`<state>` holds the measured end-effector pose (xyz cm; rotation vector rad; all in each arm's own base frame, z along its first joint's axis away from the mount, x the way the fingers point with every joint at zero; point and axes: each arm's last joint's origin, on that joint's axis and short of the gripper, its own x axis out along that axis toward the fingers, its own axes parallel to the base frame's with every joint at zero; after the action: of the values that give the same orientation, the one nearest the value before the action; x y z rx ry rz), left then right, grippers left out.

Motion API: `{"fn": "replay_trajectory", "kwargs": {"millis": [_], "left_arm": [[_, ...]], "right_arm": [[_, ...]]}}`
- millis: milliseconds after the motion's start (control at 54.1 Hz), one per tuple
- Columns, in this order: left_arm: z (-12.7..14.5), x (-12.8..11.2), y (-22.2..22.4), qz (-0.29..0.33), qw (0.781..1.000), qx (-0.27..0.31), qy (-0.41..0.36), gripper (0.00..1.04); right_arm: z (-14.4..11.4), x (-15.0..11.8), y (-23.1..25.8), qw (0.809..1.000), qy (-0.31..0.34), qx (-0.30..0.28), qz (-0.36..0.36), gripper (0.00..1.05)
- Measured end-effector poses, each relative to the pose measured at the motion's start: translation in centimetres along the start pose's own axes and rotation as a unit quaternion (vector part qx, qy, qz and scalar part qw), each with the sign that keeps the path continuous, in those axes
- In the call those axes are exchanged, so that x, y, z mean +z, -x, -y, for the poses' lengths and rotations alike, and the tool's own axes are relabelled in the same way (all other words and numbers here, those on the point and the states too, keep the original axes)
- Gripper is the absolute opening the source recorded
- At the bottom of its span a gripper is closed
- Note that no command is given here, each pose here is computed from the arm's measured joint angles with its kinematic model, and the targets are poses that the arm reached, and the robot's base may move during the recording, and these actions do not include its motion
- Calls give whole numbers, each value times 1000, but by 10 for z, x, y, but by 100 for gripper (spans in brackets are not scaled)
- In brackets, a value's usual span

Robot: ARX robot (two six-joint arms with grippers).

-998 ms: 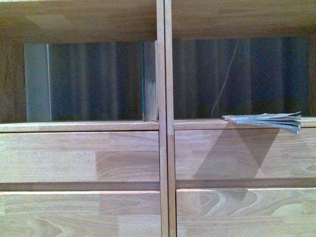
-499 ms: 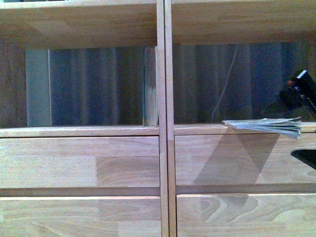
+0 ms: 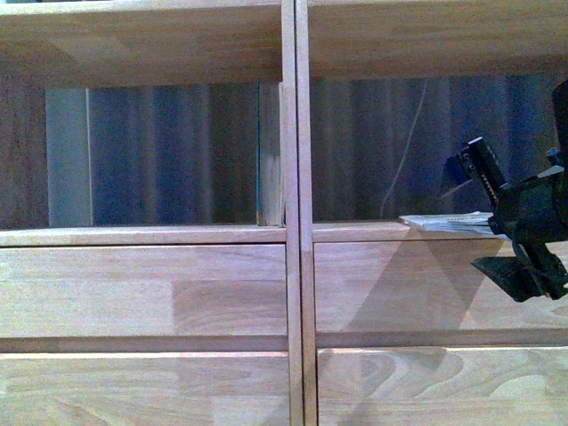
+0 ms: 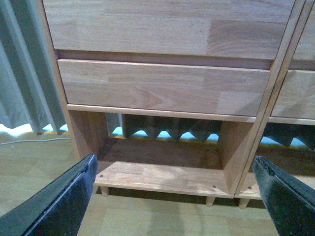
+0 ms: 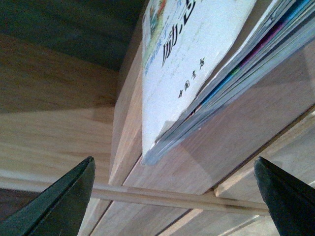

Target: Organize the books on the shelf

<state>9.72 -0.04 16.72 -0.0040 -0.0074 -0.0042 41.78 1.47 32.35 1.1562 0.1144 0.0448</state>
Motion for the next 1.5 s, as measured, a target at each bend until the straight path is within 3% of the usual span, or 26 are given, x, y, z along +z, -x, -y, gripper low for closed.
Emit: {"fn": "replay_trajectory", "kwargs": {"millis": [148,388,777,961,1128,1276,1350,1498], "left_arm": [[0,0,0,0,1000,0,0,97],[0,0,0,0,1000,0,0,97],[0,0,0,0,1000,0,0,97],[0,0,0,0,1000,0,0,97],[0,0,0,0,1000,0,0,97],[0,0,0,0,1000,-1,0,97],[-2,1,-4,-23,994,-103,5,97],[-18,12,-17,-41,972,-228,39,97]], "right_arm": [[-1,3,-21,999,-28,-8,24,98],[-11,8,-35,999,-6,-7,42,98],[-15,10,-35,998,37,-8,49,38],[-5,9,-32,998,39,1,43,10],[-6,15,-14,997,56,35,38,7],[-17,21,18,991,90,99,24,7],[-27,23,43,984,109,141,15,7],[-49,23,95,963,147,225,-7,7]]}}
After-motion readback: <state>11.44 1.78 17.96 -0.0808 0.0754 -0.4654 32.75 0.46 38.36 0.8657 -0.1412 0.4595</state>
